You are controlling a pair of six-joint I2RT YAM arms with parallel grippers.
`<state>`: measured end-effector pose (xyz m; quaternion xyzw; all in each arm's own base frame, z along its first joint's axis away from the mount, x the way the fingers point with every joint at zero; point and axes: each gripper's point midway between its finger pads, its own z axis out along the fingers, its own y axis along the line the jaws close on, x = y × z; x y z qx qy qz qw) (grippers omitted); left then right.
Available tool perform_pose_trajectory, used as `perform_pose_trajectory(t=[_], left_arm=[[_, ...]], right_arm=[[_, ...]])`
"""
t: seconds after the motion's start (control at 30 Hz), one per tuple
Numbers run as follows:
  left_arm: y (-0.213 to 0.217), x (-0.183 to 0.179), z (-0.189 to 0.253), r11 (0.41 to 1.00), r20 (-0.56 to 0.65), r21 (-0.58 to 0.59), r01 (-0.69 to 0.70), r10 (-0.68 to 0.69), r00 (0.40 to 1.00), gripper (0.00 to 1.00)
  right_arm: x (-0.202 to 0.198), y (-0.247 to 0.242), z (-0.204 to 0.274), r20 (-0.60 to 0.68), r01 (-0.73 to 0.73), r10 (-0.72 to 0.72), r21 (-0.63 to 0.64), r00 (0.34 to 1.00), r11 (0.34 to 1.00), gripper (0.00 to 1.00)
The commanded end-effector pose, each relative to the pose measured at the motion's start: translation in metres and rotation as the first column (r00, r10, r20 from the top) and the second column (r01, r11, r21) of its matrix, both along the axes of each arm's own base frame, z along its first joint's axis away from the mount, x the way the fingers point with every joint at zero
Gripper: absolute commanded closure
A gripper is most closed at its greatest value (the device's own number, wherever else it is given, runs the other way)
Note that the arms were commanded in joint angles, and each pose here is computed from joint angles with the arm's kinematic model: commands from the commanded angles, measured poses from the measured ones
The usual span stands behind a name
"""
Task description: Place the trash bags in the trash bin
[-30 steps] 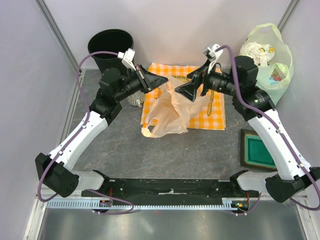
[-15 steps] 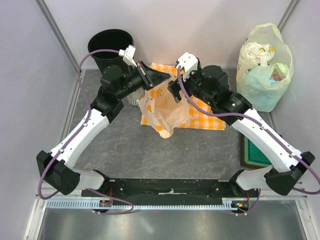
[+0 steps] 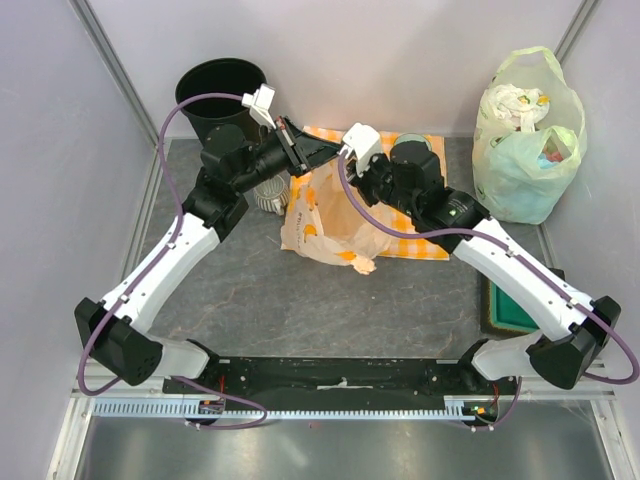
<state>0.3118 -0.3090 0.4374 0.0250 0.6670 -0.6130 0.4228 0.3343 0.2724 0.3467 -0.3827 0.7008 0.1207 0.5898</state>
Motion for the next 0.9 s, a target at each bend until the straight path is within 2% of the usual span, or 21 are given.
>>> perform_pose_trajectory(t=[0.0, 0.03, 0.07, 0.13, 0.17, 0.23, 0.27, 0.33, 0.37, 0.43, 0.47, 0.6, 0.87], left_arm=[[0.007, -0.002, 0.016, 1.000, 0.054, 0.008, 0.007, -0.007, 0.999, 0.91], [0.013, 0.002, 0.015, 1.000, 0.068, 0.021, -0.018, 0.016, 0.998, 0.88], [0.019, 0.008, 0.014, 0.999, 0.074, 0.028, -0.038, 0.035, 0.997, 0.77], [0.042, 0.028, 0.009, 0.991, 0.070, 0.076, -0.111, 0.105, 0.992, 0.68], [0.057, 0.037, 0.005, 0.985, 0.061, 0.096, -0.142, 0.137, 0.989, 0.54], [0.072, 0.045, -0.001, 0.976, 0.053, 0.136, -0.169, 0.164, 0.985, 0.38], [0.079, 0.046, -0.005, 0.972, 0.049, 0.153, -0.181, 0.175, 0.983, 0.29], [0.088, 0.046, -0.016, 0.955, 0.080, 0.225, -0.191, 0.178, 0.981, 0.22], [0.087, 0.037, -0.026, 0.952, 0.062, 0.265, -0.153, 0.141, 0.988, 0.11], [0.085, 0.027, -0.041, 0.940, 0.053, 0.326, -0.101, 0.089, 0.995, 0.09], [0.085, 0.021, -0.059, 0.930, -0.009, 0.361, -0.063, 0.071, 0.997, 0.09], [0.084, 0.012, -0.075, 0.925, -0.040, 0.378, -0.035, 0.054, 0.998, 0.07], [0.059, 0.002, -0.081, 0.938, 0.022, 0.345, 0.022, -0.031, 0.999, 0.05]], right_arm=[[0.003, -0.013, 0.037, 0.059, 0.069, -0.074, 0.082, 0.996, 0.994, 1.00], [0.005, -0.018, 0.037, 0.036, 0.098, -0.102, 0.102, 0.994, 0.990, 1.00], [0.011, -0.030, 0.032, 0.006, 0.144, -0.146, 0.108, 0.989, 0.984, 1.00], [0.024, -0.059, 0.028, -0.062, 0.264, -0.258, 0.155, 0.964, 0.952, 1.00], [0.028, -0.069, 0.029, -0.083, 0.302, -0.292, 0.175, 0.953, 0.937, 1.00], [0.037, -0.091, 0.028, -0.131, 0.396, -0.375, 0.216, 0.918, 0.892, 1.00], [0.044, -0.109, 0.028, -0.187, 0.476, -0.440, 0.264, 0.878, 0.839, 1.00], [0.050, -0.136, 0.032, -0.227, 0.593, -0.548, 0.319, 0.805, 0.739, 1.00], [0.053, -0.149, 0.034, -0.281, 0.648, -0.585, 0.375, 0.761, 0.663, 1.00], [0.052, -0.163, 0.043, -0.301, 0.689, -0.630, 0.446, 0.716, 0.571, 1.00], [0.050, -0.163, 0.047, -0.332, 0.696, -0.624, 0.485, 0.707, 0.530, 1.00], [0.050, -0.162, 0.051, -0.386, 0.706, -0.609, 0.535, 0.693, 0.464, 1.00], [0.050, -0.140, 0.056, -0.415, 0.659, -0.523, 0.584, 0.744, 0.475, 1.00]])
